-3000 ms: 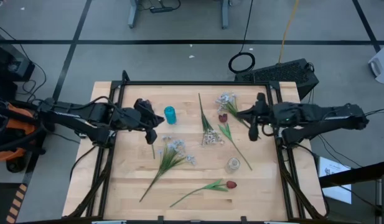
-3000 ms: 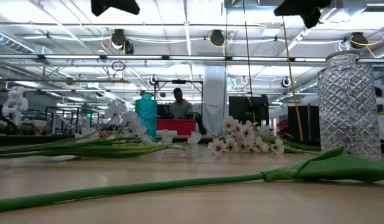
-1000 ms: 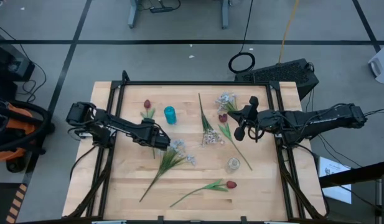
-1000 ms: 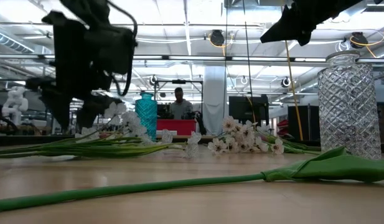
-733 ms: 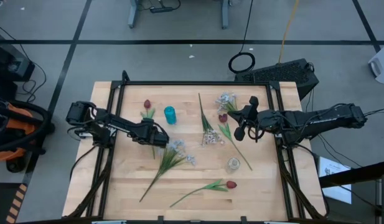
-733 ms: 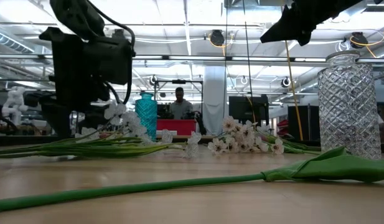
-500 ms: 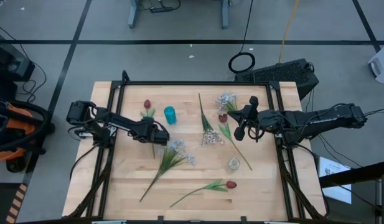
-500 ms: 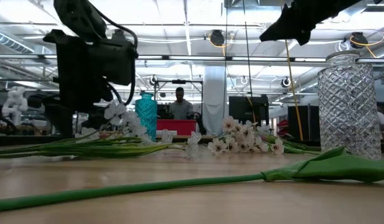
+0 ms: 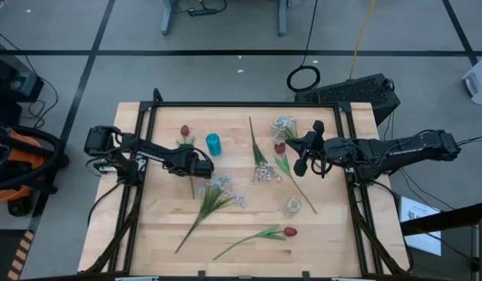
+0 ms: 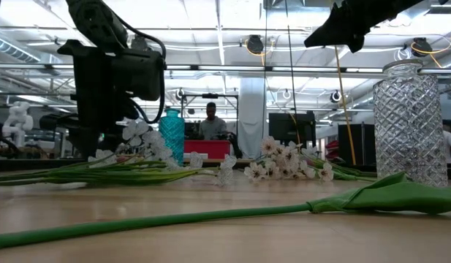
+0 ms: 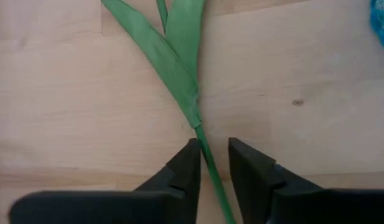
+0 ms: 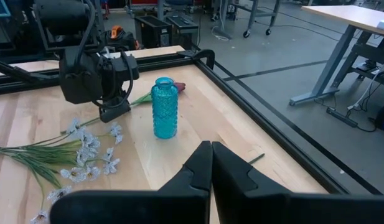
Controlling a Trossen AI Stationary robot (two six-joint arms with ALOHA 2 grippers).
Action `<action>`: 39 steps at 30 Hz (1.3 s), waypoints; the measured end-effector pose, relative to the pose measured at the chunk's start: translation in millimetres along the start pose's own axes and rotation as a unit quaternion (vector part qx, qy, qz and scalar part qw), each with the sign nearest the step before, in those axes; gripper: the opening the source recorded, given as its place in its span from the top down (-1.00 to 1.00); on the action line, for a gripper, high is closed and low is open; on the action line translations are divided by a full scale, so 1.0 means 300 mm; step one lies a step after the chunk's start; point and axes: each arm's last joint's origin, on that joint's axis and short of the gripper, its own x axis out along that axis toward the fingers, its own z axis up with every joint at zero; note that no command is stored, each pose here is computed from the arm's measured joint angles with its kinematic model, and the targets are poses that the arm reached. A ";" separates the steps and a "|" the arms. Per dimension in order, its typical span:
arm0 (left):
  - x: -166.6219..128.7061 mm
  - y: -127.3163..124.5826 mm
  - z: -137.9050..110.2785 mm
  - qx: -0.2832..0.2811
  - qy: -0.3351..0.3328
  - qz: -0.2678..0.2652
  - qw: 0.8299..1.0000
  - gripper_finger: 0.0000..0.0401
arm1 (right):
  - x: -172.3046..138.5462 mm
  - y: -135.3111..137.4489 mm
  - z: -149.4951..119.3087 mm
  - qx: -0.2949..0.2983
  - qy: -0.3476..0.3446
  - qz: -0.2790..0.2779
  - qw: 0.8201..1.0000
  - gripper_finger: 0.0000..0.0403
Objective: Sort flowers into vase by color
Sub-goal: Move the top left red tulip to the top left of the table
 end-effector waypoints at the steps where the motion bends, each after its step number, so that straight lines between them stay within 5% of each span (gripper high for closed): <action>1: 0.001 0.000 -0.001 0.001 0.000 0.001 1.000 0.64 | 0.000 0.000 0.000 0.000 0.000 0.000 1.000 1.00; 16: 0.021 -0.012 -0.032 0.016 0.001 0.015 1.000 0.97 | 0.000 0.001 0.000 0.000 0.000 0.003 1.000 1.00; 39: -0.105 -0.026 -0.187 0.050 0.072 -0.005 0.996 0.98 | 0.000 0.000 0.000 -0.003 0.002 0.002 1.000 1.00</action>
